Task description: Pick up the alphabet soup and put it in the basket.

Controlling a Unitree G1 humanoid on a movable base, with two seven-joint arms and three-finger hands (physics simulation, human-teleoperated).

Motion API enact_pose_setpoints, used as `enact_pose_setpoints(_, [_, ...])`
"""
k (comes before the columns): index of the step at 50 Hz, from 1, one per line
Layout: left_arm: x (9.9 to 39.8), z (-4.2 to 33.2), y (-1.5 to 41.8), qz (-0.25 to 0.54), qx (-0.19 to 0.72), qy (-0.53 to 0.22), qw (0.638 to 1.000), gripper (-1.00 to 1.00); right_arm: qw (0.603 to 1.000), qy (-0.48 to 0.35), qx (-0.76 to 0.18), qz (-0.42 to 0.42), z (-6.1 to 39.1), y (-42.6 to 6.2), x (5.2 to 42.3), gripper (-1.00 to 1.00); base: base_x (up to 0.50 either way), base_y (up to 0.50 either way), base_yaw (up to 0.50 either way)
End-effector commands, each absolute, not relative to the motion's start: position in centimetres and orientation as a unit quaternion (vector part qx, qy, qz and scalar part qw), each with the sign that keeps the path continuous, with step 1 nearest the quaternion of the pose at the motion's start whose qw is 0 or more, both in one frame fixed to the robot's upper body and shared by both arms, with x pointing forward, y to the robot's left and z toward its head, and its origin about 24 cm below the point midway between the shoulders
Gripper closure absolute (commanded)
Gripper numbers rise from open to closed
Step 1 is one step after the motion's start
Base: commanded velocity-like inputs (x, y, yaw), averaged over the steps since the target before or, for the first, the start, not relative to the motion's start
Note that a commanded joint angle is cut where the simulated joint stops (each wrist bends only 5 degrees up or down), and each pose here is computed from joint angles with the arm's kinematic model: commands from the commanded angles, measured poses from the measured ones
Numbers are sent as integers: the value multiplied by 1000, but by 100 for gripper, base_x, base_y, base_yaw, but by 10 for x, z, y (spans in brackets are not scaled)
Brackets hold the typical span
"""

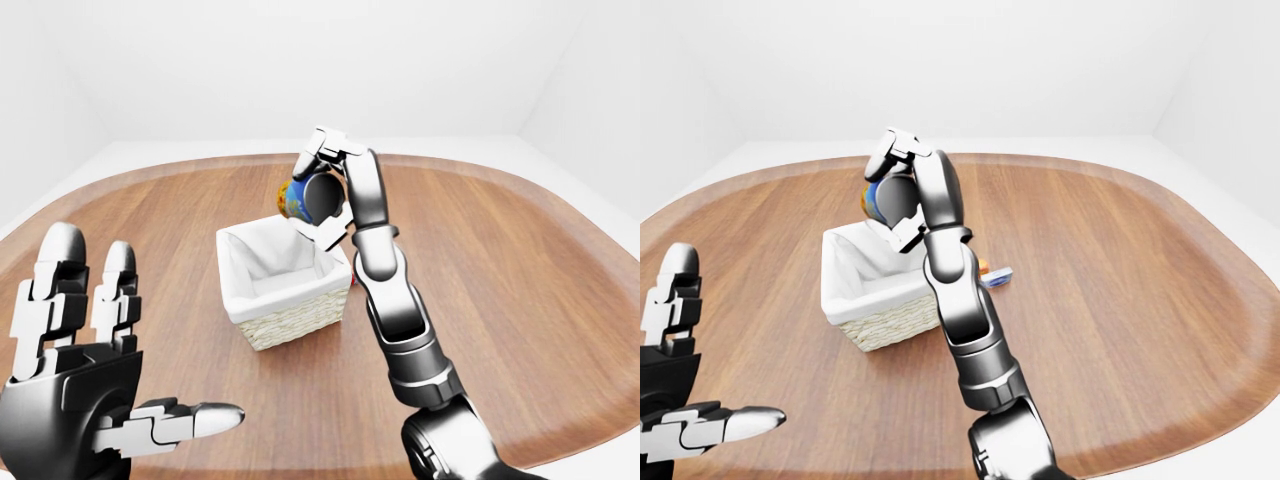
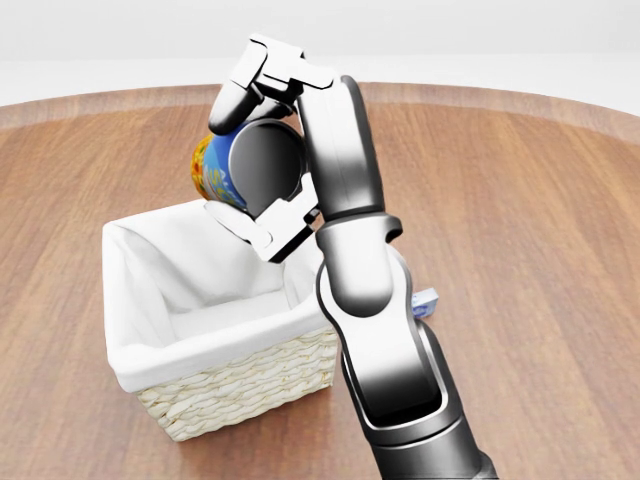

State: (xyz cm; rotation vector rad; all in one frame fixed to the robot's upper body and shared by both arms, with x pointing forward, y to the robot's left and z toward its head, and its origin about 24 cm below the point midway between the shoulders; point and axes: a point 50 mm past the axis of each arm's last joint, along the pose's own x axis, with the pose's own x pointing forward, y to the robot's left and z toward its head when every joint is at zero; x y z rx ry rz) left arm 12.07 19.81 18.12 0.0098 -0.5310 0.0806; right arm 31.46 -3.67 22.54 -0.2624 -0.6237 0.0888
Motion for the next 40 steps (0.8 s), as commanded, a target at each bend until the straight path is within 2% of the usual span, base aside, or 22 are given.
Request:
enact_pose_setpoints(1, [119,179,199,35,-4,-250,968,-100,949,-274,-146,52,214,-6,325,100,0,0,0])
enact_pose_setpoints(16, [118,179,200,33,-10,-246,969,-100,958,-204,-195,57,176,15,335,100,0,0,0])
enact_pose_setpoints(32, [117,177,199,29,-12,-240,970,-100,957,-163,-234,49,150,22,340,100,0,0,0])
enact_pose_setpoints(40, [117,177,199,29,-11,-241,970,-100,960,-114,-253,41,129,20,348,100,0,0,0])
